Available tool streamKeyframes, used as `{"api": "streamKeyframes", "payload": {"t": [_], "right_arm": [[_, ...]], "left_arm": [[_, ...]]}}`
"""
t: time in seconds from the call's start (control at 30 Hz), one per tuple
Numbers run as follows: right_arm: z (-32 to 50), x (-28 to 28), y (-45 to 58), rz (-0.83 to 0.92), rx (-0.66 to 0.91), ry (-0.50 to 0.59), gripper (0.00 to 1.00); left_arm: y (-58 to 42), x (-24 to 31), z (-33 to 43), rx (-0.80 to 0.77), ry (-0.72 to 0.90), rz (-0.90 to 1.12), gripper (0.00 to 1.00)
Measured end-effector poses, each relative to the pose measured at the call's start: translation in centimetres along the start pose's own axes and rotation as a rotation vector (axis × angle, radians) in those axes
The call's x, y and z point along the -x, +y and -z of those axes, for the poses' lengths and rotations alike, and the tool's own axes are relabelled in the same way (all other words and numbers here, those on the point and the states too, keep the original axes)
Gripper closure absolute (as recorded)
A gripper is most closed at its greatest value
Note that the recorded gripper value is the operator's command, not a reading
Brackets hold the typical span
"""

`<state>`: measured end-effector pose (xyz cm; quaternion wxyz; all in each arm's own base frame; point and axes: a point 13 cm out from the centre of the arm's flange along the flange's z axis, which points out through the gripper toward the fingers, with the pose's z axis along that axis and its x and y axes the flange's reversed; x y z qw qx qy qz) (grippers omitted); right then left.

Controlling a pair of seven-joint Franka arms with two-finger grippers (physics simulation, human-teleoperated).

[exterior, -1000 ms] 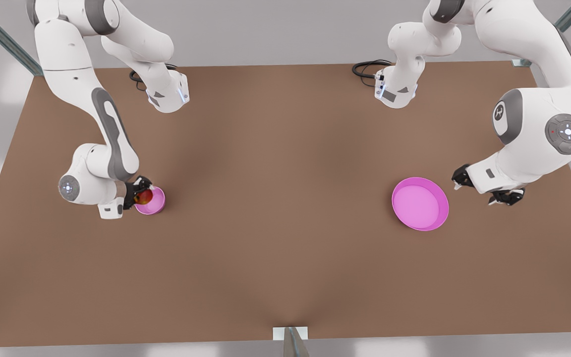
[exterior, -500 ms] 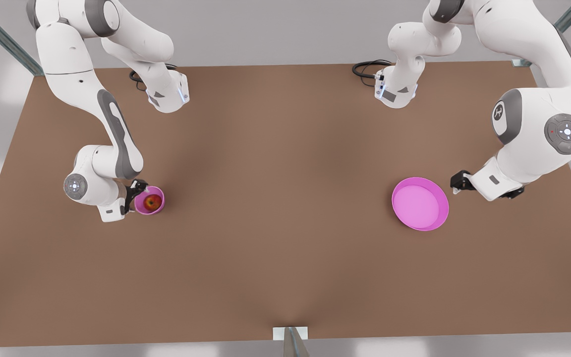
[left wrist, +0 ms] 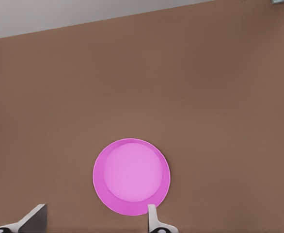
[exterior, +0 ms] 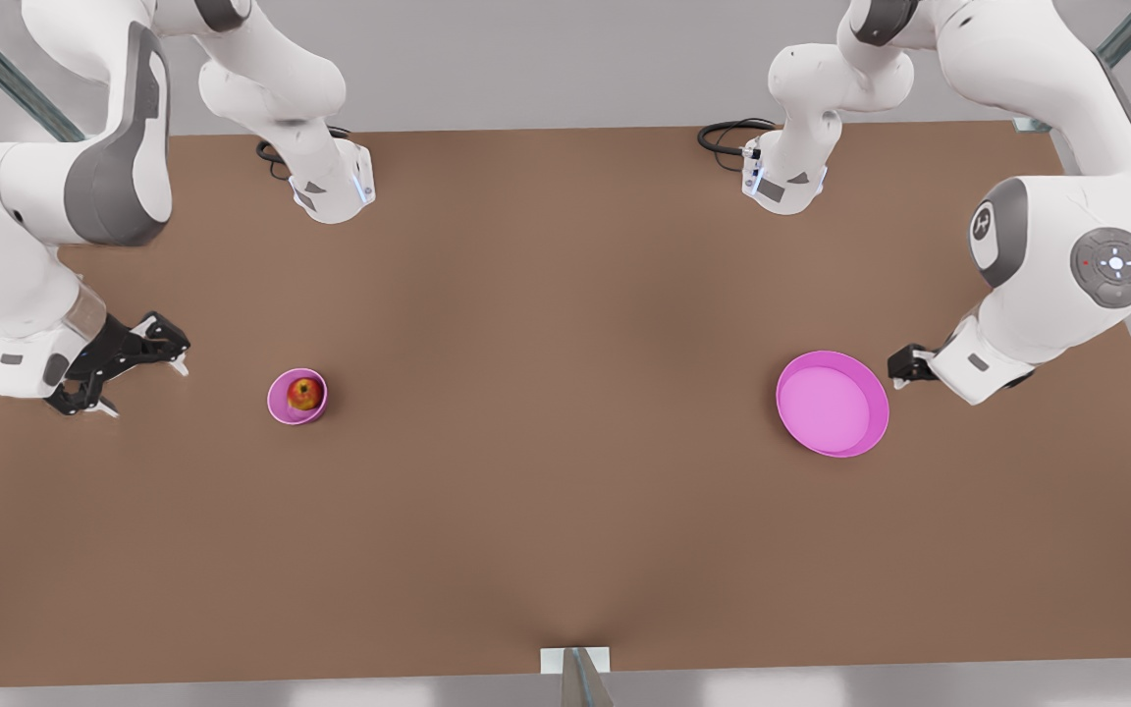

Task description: Use the left arm to pick up the apple from the plate, transfer it to the gripper of the right arm, and then use the right arm to place it into the bowl

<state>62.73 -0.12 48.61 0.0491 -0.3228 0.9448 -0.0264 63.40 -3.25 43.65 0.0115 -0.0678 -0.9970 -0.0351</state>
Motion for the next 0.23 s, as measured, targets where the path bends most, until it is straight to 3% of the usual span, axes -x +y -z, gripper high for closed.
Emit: {"api": "streamKeyframes", "payload": {"t": [0.23], "right_arm": [[-1.4,-1.1,3.0,-0.209,0.048,0.102,0.0]], "left_arm": [[0.0,1.1,-1.0,0.004,-0.003,0.029,0.0]]}}
